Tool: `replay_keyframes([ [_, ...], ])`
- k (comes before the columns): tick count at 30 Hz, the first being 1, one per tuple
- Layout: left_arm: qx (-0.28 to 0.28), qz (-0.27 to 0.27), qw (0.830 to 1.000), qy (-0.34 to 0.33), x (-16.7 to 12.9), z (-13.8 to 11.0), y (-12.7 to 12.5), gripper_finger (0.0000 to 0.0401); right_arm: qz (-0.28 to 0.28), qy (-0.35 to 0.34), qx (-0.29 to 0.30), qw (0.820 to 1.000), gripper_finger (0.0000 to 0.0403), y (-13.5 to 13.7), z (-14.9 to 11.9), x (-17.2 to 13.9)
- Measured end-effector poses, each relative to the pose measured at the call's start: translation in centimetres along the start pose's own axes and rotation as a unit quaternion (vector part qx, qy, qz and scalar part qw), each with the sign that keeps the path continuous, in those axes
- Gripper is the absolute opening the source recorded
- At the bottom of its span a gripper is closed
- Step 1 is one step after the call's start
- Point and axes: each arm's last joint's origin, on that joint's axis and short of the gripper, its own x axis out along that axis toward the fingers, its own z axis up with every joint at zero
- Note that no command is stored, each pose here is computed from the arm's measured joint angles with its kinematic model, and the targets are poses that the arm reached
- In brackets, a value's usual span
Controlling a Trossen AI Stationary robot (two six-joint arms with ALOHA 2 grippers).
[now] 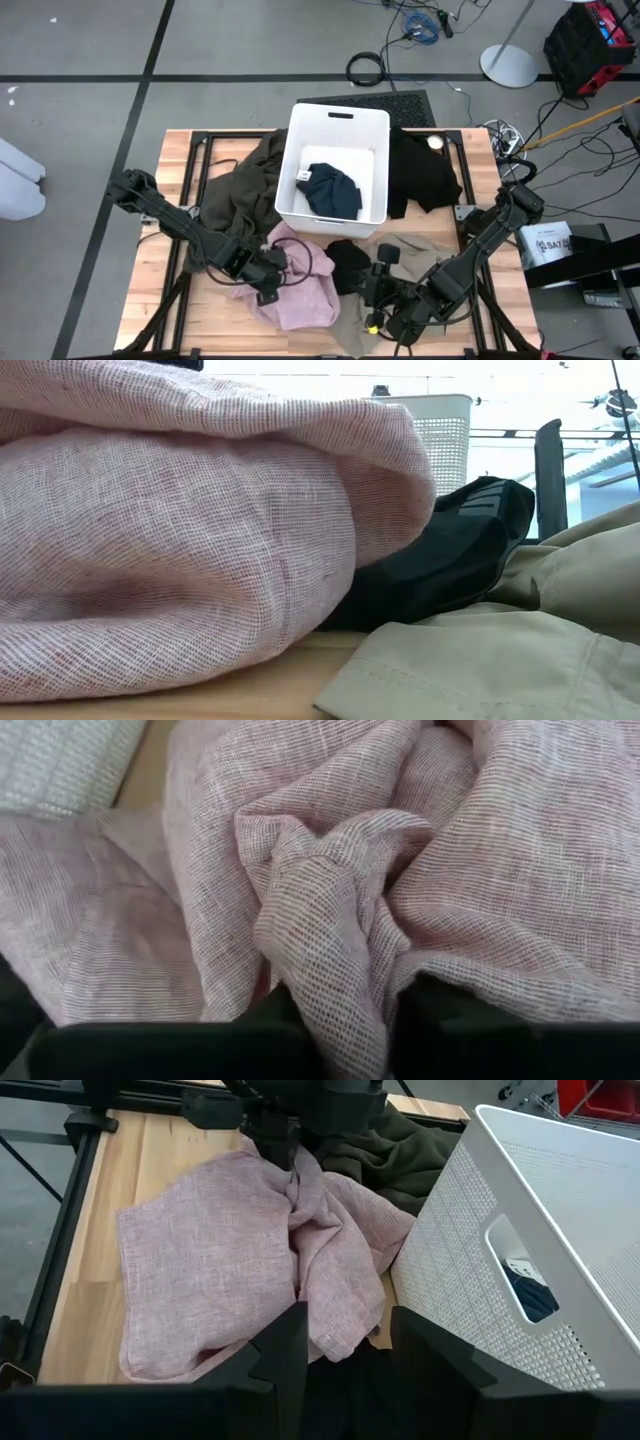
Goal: Sort clothes
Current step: Put the pink shirt into the white laundry bin
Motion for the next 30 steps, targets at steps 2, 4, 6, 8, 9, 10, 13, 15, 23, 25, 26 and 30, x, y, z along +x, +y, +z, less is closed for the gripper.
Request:
replay_keyframes([
  [2, 0.018, 0.004, 1.000, -0.004, 0.0, 0.1, 0.0, 0.0085, -0.002, 0.003, -0.001, 1.000, 0.0130, 0.0, -0.1, 0.0],
  [4, 0.027, 0.025, 0.999, -0.010, 0.0, 0.1, 0.3, 0.0086, -0.005, 0.007, 0.002, 1.000, 0.0130, -0.2, -0.1, 0.1],
  [6, 0.041, 0.061, 0.997, -0.010, -0.2, 0.1, 0.7, 0.0086, -0.009, 0.012, 0.005, 1.000, 0.0130, -0.3, -0.2, 0.2],
  [8, 0.051, 0.086, 0.995, -0.007, -0.4, 0.1, 1.2, 0.0086, -0.012, 0.016, 0.006, 1.000, 0.0130, -0.4, -0.3, 0.2],
  [9, 0.057, 0.094, 0.994, -0.005, -0.3, 0.1, 1.3, 0.0086, -0.014, 0.019, 0.007, 1.000, 0.0130, -0.4, -0.4, 0.2],
  [10, 0.061, 0.100, 0.993, -0.003, -0.3, 0.1, 1.5, 0.0086, -0.015, 0.020, 0.008, 1.000, 0.0130, -0.5, -0.4, 0.2],
  [13, 0.072, 0.107, 0.992, 0.005, -0.3, 0.2, 1.8, 0.0087, -0.020, 0.025, 0.010, 0.999, 0.0130, -0.6, -0.5, 0.3],
  [15, 0.081, 0.108, 0.991, 0.008, -0.1, 0.2, 2.1, 0.0087, -0.021, 0.026, 0.010, 0.999, 0.0130, -0.7, -0.5, 0.3],
  [23, 0.107, 0.121, 0.986, 0.033, 0.8, -0.1, 3.3, 0.0139, -0.024, 0.027, 0.012, 0.999, 0.0130, -0.8, -0.5, 0.5],
  [25, 0.139, 0.128, 0.982, 0.027, 0.9, 0.0, 3.3, 0.0164, -0.024, 0.028, 0.012, 0.999, 0.0130, -0.8, -0.5, 0.5],
  [26, 0.153, 0.133, 0.979, 0.020, 0.9, 0.1, 3.3, 0.0178, -0.024, 0.028, 0.011, 0.999, 0.0130, -0.8, -0.5, 0.5],
  [30, 0.177, 0.145, 0.973, -0.025, 1.0, 1.0, 3.2, 0.0232, -0.024, 0.028, 0.011, 0.999, 0.0130, -0.8, -0.5, 0.5],
])
